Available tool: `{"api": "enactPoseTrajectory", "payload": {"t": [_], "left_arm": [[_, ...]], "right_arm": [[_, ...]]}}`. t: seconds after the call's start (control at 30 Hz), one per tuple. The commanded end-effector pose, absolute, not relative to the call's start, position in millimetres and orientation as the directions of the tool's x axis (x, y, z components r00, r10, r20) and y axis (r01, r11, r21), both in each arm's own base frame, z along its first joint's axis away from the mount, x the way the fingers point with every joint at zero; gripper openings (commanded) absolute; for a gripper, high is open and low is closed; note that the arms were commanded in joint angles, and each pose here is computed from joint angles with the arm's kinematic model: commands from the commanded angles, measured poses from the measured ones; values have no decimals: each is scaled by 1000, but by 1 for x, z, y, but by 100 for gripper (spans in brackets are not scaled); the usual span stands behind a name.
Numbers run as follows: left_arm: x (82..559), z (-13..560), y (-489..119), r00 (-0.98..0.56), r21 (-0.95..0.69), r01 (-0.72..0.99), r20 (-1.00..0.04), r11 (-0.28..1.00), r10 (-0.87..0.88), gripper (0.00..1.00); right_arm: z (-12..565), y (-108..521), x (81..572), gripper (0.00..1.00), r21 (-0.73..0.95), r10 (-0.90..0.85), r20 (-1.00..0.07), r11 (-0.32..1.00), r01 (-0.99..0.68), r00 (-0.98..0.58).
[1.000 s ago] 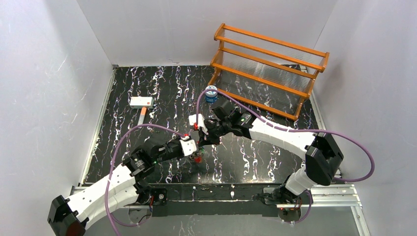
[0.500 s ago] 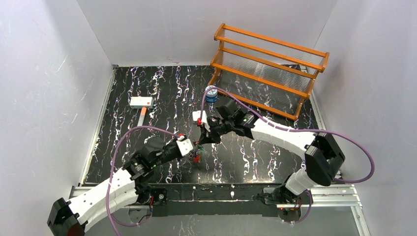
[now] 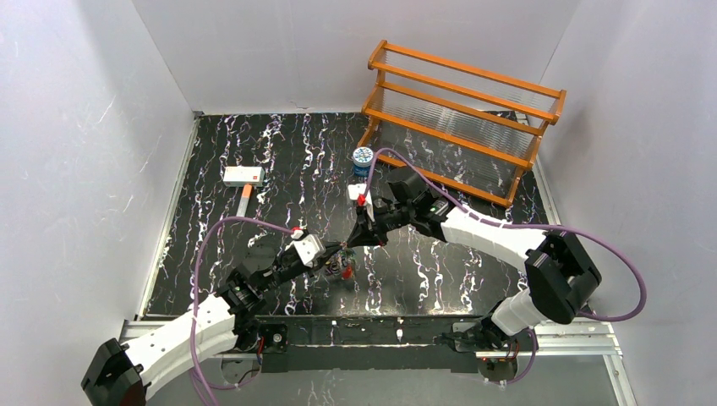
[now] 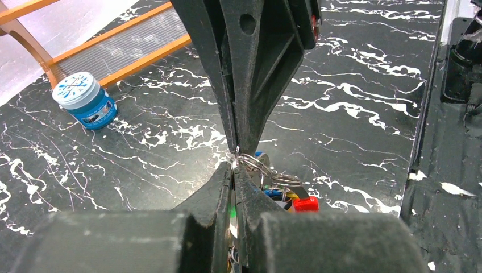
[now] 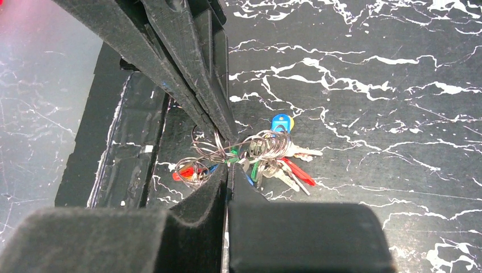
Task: Put the keys on the keyring
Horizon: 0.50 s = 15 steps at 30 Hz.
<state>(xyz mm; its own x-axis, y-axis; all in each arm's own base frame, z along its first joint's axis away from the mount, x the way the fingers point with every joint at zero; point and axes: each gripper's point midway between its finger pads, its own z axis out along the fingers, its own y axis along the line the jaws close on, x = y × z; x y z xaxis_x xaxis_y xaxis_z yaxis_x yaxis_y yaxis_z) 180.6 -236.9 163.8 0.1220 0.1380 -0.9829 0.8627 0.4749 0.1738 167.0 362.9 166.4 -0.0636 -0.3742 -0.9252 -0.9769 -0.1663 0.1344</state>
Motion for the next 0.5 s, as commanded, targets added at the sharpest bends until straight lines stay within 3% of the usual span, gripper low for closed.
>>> {"api": "enactPoseTrajectory", "payload": {"t": [0.0,0.1,0.47], "left_arm": [[181,201,-242,196,178,854,-980,489,15,0],[182,200,-241,193,174,852,-981,495,13,0],[182,197,-240,188,166,848,-982,503,7,0]], "right_arm": [[177,365,163,9,118,-311,-949,-205,-972,-50],[174,366,160,12,132,-303,-951,-216,-967,-62],[186,363,169,49,50,-252,-968,-138,-989,-13]]}}
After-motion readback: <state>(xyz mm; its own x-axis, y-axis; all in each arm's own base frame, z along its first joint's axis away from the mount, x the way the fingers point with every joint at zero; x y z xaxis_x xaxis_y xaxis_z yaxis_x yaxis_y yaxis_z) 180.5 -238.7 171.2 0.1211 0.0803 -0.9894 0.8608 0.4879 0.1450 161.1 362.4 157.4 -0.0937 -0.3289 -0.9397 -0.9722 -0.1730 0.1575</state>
